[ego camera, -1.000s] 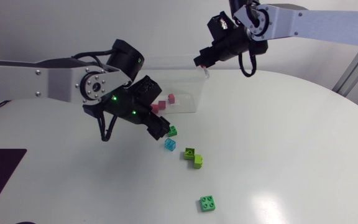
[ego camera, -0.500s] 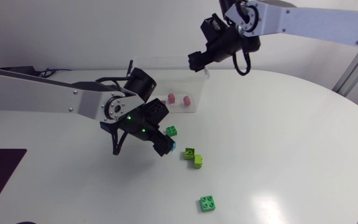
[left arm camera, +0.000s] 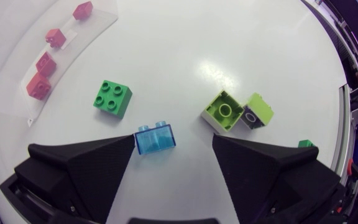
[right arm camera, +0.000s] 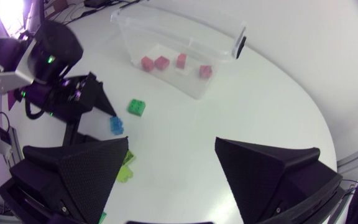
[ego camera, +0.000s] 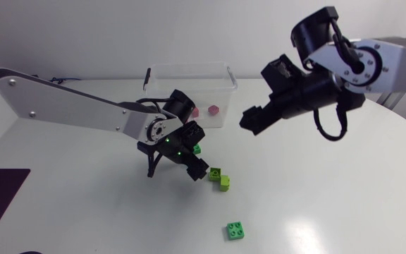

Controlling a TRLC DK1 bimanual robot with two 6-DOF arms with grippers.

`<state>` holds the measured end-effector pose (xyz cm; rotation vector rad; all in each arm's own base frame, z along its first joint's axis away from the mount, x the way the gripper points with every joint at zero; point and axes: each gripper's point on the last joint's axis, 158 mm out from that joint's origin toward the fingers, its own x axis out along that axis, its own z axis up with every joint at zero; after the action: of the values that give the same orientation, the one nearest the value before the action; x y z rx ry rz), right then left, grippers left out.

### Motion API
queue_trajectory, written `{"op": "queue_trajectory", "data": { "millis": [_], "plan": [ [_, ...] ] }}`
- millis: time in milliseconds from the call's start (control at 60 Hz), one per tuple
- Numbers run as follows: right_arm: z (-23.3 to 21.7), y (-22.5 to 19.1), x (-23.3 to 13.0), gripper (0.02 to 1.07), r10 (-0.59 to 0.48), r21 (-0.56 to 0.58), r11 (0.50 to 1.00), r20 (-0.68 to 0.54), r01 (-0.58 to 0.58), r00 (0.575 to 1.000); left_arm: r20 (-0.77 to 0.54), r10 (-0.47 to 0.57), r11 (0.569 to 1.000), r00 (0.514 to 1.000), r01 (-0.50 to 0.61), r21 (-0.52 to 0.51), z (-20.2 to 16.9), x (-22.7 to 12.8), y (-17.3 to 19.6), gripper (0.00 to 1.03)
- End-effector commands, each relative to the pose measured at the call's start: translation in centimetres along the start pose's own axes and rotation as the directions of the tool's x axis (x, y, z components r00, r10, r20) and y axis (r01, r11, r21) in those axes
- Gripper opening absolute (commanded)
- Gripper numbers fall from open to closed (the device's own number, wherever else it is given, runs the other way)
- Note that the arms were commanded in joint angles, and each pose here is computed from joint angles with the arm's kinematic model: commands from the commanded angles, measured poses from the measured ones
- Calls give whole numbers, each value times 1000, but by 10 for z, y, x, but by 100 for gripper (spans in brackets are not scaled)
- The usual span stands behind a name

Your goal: Place the duplo bricks in the container

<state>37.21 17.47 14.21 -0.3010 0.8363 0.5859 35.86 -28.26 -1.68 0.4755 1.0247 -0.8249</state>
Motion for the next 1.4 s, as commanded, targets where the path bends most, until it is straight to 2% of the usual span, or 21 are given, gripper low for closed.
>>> {"op": "queue_trajectory", "data": {
  "millis": [0, 100, 233, 317, 667, 1083, 1117, 1167, 1383],
  "plan": [
    [-21, 16, -3, 103, 30, -16, 999, -15, -30, 999, 10, 10, 1000, 1000, -10, -4, 10, 8, 6, 81],
    [-49, 31, -2, 103, 60, -35, 997, -52, -62, 997, 14, 17, 1000, 1000, -16, -19, 15, 11, 11, 67],
    [-68, 41, -7, 103, 73, -53, 996, -67, -76, 995, 3, 17, 999, 1000, -17, -47, 17, 13, 14, 65],
    [-74, 43, -11, 103, 73, -54, 996, -66, -77, 995, -14, 12, 998, 1000, -13, -58, 14, 14, 14, 55],
    [-93, 54, -16, 103, 92, -55, 994, -85, -96, 992, -99, 33, 997, 995, -39, -65, -4, 6, 16, 55],
    [-113, 66, -18, 103, 111, -52, 992, -107, -117, 988, -173, 15, 994, 985, -33, -106, -13, 22, 16, 55],
    [-114, 66, -18, 103, 111, -53, 992, -109, -117, 988, -174, 14, 994, 985, -33, -108, -14, 22, 16, 47],
    [-117, 67, -17, 103, 111, -54, 992, -112, -118, 988, -169, 16, 993, 986, -36, -113, -12, 21, 17, 24],
    [-121, 68, -17, 102, 113, -54, 991, -118, -120, 987, -173, 21, 993, 985, -41, -112, -6, 1, 17, 22]
  ]
}}
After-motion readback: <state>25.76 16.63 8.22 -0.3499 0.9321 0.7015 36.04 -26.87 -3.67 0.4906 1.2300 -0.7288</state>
